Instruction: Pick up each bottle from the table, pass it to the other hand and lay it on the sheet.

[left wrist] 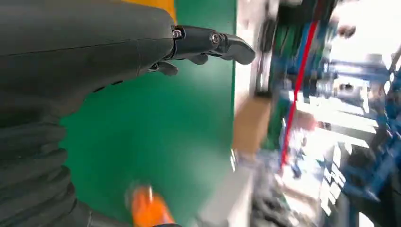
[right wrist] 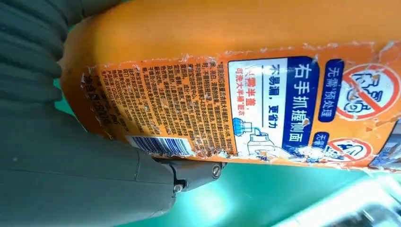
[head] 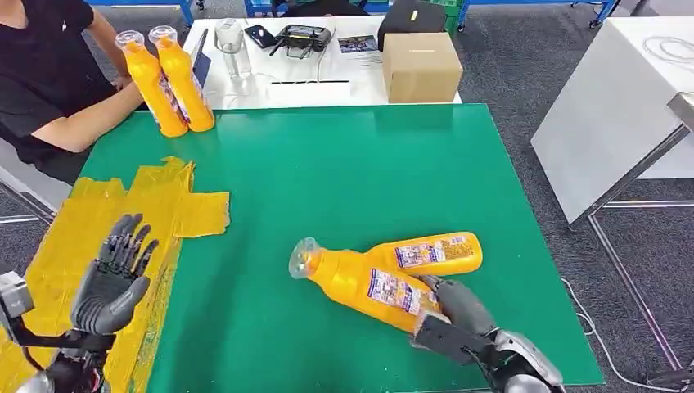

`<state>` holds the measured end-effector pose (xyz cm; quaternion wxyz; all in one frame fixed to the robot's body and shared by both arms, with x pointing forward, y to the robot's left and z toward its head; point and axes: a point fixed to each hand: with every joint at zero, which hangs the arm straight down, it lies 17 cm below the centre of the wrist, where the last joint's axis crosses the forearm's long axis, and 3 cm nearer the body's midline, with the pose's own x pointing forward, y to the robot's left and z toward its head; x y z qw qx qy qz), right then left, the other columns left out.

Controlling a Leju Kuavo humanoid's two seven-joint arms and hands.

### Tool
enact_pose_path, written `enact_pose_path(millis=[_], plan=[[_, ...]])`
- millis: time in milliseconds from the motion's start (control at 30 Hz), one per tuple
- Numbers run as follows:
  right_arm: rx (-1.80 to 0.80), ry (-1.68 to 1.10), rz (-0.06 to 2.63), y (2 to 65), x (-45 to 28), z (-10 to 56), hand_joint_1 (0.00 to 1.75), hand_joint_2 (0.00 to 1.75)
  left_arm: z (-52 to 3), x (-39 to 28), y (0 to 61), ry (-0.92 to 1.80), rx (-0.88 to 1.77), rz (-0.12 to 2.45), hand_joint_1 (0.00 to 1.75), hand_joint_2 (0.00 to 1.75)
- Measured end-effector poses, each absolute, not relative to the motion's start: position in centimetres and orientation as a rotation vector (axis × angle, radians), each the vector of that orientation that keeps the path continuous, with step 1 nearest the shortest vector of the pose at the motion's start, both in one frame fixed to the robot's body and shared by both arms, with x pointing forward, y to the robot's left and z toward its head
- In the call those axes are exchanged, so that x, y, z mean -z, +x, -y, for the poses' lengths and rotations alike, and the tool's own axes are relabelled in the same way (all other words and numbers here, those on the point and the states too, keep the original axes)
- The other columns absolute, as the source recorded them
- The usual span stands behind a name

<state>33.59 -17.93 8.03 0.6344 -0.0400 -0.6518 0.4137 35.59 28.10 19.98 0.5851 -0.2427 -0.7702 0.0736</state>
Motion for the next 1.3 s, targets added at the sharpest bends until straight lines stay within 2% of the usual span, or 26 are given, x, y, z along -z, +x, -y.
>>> enact_pose_path(millis=[367, 700, 967, 1300], plan=[[-0.737, 0.048, 1.666, 37.2, -14.8, 13.9, 1.75, 1.75, -20.6, -21.0, 32.2, -0.936, -0.217, 1.678, 0.00, 1.75], [-0.720, 0.075, 1.691, 38.7, -16.3, 12.0, 1.75, 1.75, -18.2, -21.4, 31.4, -1.022, -0.191, 1.647, 0.00, 1.75], [-0.775, 0.164, 1.675, 40.1, -16.9, 6.1, 1.75, 1.75, -15.7, -22.2, 31.3, -1.099, -0.173, 1.618, 0.00, 1.75], [-0.895, 0.289, 1.609, 38.1, -15.5, -1.5, 1.75, 1.75, -14.4, -22.7, 32.4, -1.038, -0.136, 1.665, 0.00, 1.75]])
